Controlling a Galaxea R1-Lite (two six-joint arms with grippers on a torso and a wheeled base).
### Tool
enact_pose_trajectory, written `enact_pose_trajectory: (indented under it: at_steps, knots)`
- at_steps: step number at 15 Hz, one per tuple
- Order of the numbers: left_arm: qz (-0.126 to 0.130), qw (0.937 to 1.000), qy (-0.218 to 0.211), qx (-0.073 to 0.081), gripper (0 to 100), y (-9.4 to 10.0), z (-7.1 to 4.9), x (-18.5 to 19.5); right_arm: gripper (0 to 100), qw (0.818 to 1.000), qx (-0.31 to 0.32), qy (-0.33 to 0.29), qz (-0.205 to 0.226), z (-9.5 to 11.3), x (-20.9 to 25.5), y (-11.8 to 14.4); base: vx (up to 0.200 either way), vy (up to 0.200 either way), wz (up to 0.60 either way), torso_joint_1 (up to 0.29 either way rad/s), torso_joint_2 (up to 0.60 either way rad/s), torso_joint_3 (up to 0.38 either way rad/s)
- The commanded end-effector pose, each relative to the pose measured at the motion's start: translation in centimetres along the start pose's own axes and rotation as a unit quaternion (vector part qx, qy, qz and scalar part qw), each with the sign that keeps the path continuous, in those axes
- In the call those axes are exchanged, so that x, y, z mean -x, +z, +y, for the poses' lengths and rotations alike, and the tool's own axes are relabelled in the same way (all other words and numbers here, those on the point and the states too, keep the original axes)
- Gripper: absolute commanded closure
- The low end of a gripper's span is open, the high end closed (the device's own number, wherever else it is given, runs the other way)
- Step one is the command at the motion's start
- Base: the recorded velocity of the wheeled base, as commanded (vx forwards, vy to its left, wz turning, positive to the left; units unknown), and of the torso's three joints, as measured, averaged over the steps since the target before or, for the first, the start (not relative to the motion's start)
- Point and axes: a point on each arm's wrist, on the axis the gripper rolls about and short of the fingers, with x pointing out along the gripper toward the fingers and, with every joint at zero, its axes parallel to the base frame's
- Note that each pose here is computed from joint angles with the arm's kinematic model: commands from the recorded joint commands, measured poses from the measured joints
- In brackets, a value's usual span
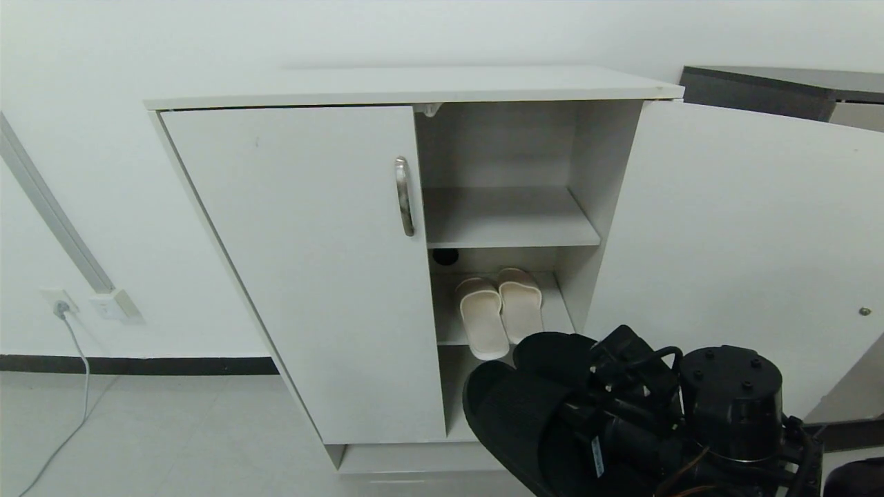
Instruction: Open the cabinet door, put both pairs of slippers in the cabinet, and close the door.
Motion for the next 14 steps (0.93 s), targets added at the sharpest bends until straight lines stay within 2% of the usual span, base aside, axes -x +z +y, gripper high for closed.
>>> enact_pose_trajectory:
  at_steps: [1, 4, 5, 7, 9, 11, 14]
  knots:
    - [0.000, 1.0000, 0.000, 0.000, 100, 0.0, 0.0, 0.0, 100, 1.000, 0.001, 0.000, 0.002, 0.0, -0.1, -0.1, 0.000, 0.000, 0.00, 0.000, 0.00, 0.000]
    - [0.000, 1.0000, 0.000, 0.000, 100, 0.0, 0.0, 0.0, 100, 1.000, 0.008, -0.003, -0.001, 0.0, -0.1, 0.0, 0.000, 0.000, 0.00, 0.000, 0.00, 0.000]
    - [0.000, 1.0000, 0.000, 0.000, 100, 0.0, 0.0, 0.0, 100, 0.999, 0.018, -0.038, -0.014, 0.5, -0.9, 0.9, 0.000, 0.000, 0.00, 0.000, 0.00, 0.000]
    - [0.000, 1.0000, 0.000, 0.000, 100, 0.0, 0.0, 0.0, 100, 0.988, 0.004, -0.147, -0.035, 1.6, -4.5, 2.2, 0.000, 0.000, 0.00, 0.000, 0.00, 0.000]
    - [0.000, 1.0000, 0.000, 0.000, 100, 0.0, 0.0, 0.0, 100, 0.978, -0.015, -0.196, -0.074, 3.3, -7.2, 4.4, 0.000, 0.000, 0.00, 0.000, 0.00, 0.000]
    - [0.000, 1.0000, 0.000, 0.000, 100, 0.0, 0.0, 0.0, 100, 0.972, -0.016, -0.227, -0.064, 3.5, -7.9, 6.2, 0.000, 0.000, 0.00, 0.000, 0.00, 0.000]
    - [0.000, 1.0000, 0.000, 0.000, 100, 0.0, 0.0, 0.0, 100, 0.964, -0.060, -0.247, -0.073, 3.5, -7.7, 11.2, 0.000, 0.000, 0.00, 0.000, 0.00, 0.000]
